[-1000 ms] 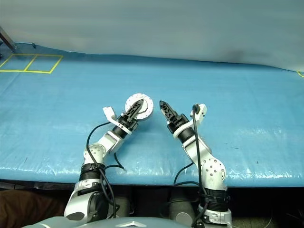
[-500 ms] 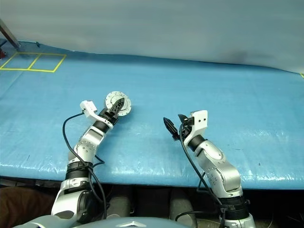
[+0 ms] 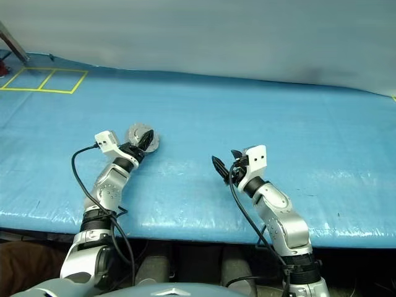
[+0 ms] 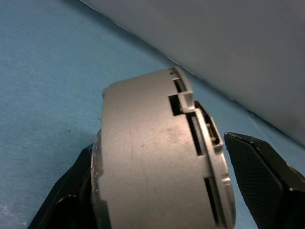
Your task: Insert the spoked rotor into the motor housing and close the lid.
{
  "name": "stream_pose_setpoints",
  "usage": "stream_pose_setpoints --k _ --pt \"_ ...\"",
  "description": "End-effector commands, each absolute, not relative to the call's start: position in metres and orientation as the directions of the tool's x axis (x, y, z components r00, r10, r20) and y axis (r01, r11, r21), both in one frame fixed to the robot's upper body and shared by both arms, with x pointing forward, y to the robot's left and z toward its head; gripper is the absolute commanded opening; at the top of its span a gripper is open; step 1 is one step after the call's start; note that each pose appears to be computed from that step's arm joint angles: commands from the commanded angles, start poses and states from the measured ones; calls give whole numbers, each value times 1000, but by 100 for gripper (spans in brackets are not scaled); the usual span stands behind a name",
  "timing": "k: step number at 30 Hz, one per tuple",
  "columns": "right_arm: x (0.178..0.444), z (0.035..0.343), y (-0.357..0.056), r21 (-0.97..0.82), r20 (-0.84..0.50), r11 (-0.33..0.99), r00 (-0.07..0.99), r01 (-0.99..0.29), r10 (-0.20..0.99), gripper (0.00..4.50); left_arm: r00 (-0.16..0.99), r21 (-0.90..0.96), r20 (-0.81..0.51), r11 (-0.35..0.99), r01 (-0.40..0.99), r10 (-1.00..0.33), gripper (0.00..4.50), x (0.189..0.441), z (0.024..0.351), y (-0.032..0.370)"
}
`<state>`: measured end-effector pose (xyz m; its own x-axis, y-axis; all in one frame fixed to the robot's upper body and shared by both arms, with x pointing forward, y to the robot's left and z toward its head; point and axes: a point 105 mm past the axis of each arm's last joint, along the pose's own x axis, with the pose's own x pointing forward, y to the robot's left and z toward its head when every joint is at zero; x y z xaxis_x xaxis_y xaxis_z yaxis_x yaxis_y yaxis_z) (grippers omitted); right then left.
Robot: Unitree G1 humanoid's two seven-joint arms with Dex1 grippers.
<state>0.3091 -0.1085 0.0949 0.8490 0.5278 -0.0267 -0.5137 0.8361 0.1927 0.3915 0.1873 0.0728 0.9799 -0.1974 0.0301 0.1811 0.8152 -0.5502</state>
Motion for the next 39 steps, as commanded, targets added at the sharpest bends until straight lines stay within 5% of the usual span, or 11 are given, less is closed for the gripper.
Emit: stream_pose_setpoints --k 1,12,20,28,32,39 --pt "311 106 -113 177 13 846 860 -503 509 385 978 -596 117 775 210 -176 448 398 96 189" --pt "315 101 -115 176 -13 858 870 -483 492 385 971 -542 237 833 108 28 448 395 131 240" --pt "316 101 -126 60 -2 890 892 -452 453 385 945 -443 326 876 189 -39 448 393 154 237" --pt "310 110 -138 74 0 853 855 -517 518 385 807 -173 359 816 552 -469 448 377 170 162" --pt "306 115 -141 14 -13 821 821 -570 570 385 626 13 181 638 770 -759 448 350 146 115" --pt "308 107 -156 -61 -79 824 825 -564 559 385 442 56 -50 439 897 -896 448 320 106 93"
